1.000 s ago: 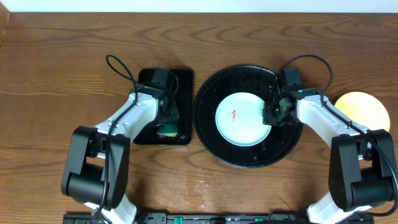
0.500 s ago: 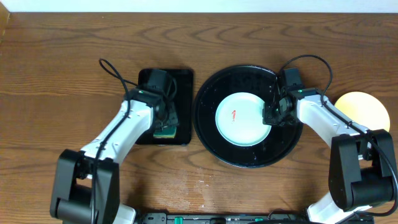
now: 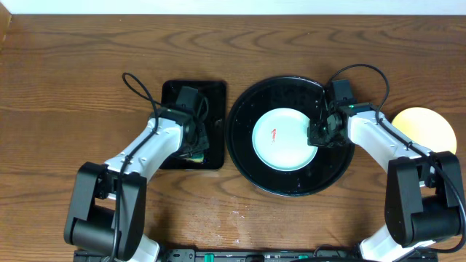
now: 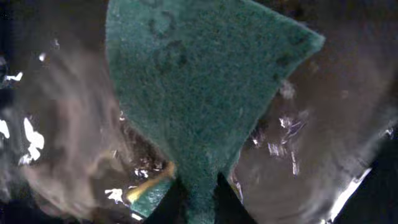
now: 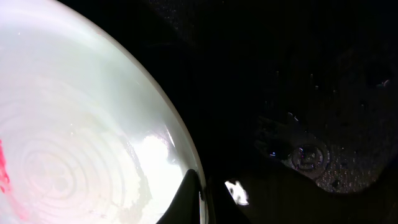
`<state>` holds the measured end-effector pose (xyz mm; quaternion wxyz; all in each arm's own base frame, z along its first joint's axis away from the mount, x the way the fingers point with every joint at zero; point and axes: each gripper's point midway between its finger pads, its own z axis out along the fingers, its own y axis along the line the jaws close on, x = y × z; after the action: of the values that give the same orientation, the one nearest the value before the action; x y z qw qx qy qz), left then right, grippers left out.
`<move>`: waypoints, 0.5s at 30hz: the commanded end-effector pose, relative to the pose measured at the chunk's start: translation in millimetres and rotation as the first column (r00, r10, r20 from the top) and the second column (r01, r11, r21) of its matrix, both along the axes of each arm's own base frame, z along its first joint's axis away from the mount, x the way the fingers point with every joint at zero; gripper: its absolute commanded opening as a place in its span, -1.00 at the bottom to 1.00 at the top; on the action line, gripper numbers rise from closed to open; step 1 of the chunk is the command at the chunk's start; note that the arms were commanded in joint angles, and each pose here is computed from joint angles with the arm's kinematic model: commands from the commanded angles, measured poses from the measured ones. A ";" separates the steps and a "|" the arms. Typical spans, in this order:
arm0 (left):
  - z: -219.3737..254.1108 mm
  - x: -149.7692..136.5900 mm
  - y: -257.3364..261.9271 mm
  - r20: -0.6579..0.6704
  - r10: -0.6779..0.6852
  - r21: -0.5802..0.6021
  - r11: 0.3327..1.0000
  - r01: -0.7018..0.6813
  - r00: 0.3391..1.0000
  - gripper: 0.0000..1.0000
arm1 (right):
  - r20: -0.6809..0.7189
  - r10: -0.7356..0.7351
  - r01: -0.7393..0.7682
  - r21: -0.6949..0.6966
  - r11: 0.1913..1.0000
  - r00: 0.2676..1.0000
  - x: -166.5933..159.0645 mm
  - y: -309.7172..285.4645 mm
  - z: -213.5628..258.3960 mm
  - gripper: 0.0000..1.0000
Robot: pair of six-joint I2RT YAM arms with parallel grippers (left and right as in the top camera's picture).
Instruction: Clean dirty plates on tray and stack at the side
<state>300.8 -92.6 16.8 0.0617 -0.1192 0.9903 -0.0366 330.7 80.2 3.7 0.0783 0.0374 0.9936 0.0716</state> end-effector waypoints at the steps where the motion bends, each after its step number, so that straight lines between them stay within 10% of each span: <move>1: 28.5 20.2 -4.8 0.070 -0.028 -0.015 0.999 0.029 0.997 -0.24 | -0.051 -0.012 0.010 -0.029 1.000 0.999 -9.0 -3.6 -14.2 -0.98; 15: -2.1 23.2 9.0 0.061 -0.025 0.077 0.997 0.020 0.998 -0.14 | -0.051 -0.012 0.010 -0.029 1.000 0.999 -9.0 -3.6 -14.3 -0.97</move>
<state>335.5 -91.1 40.6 0.1289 -0.1093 0.9852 -0.0280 330.6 80.3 3.9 0.0783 0.0374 0.9936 0.0718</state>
